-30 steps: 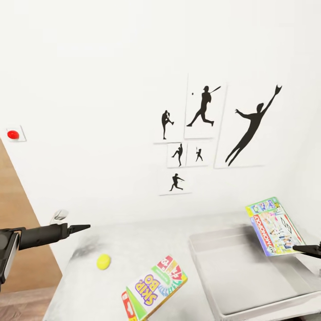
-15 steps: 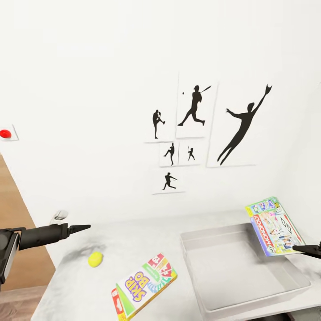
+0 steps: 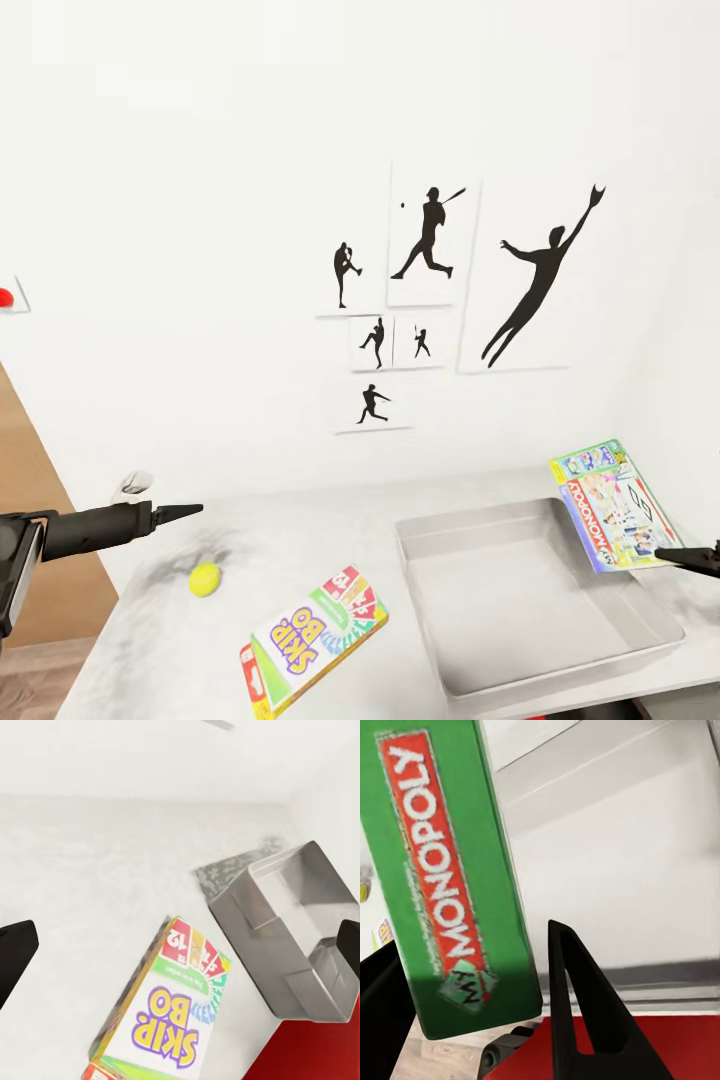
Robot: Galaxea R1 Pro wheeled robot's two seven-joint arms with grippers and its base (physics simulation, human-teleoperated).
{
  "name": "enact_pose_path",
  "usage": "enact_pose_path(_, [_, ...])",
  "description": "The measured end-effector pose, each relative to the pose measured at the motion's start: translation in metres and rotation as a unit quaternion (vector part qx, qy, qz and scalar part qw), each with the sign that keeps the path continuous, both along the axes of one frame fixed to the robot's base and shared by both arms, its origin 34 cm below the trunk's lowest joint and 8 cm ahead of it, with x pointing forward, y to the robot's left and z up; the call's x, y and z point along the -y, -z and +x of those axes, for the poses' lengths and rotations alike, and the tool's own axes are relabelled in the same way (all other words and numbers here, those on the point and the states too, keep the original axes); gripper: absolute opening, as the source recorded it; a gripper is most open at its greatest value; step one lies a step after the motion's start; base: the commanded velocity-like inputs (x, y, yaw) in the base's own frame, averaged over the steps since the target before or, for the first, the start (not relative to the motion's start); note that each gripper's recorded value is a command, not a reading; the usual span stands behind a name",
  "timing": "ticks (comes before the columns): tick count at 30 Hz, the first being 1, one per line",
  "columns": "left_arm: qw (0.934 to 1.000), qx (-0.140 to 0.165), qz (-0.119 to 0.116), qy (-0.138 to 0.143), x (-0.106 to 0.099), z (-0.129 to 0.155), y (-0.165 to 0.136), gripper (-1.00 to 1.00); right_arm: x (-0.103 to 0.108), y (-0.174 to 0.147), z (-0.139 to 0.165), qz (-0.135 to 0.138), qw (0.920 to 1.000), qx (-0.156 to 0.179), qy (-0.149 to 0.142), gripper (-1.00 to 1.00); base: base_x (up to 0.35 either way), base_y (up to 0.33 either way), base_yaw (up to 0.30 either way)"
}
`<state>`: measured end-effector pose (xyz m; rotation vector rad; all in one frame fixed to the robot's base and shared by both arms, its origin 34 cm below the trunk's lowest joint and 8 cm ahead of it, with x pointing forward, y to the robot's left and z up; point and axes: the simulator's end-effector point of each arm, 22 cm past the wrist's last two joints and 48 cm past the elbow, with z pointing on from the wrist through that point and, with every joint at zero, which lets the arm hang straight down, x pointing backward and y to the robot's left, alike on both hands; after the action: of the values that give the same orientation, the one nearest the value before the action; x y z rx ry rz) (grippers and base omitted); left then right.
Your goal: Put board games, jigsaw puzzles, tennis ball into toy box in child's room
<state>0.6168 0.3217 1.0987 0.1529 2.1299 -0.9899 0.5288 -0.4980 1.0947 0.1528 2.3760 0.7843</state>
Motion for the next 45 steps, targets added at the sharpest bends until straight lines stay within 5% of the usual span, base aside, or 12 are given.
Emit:
enact_pose_path(10, [1.0000,0.000,0.000,0.000,0.000,0.000,0.000,1.00,-0.032,-0.029,0.008,0.016,0.9985,0.039,-0.036,-1.00,0.000,0.000,0.000])
enact_pose_path(19, [1.0000,0.000,-0.001,0.000,0.001,0.000,0.000,1.00,-0.014,-0.020,0.008,0.004,0.9996,0.024,-0.015,-1.00,0.000,0.000,0.000])
enact_pose_path(28, [1.0000,0.000,-0.002,0.001,0.003,0.000,0.001,1.00,-0.052,-0.004,0.001,-0.004,0.9977,0.004,-0.067,-1.00,0.000,0.000,0.000])
enact_pose_path(36, [1.0000,0.000,-0.003,0.001,0.003,0.000,0.001,1.00,-0.060,0.006,0.005,-0.014,0.9979,0.003,-0.063,-1.00,0.000,0.000,0.000])
enact_pose_path(45, [1.0000,0.000,-0.003,0.002,0.004,0.000,0.000,1.00,-0.105,-0.007,0.075,0.006,0.9979,0.056,-0.032,-1.00,0.000,0.000,0.000])
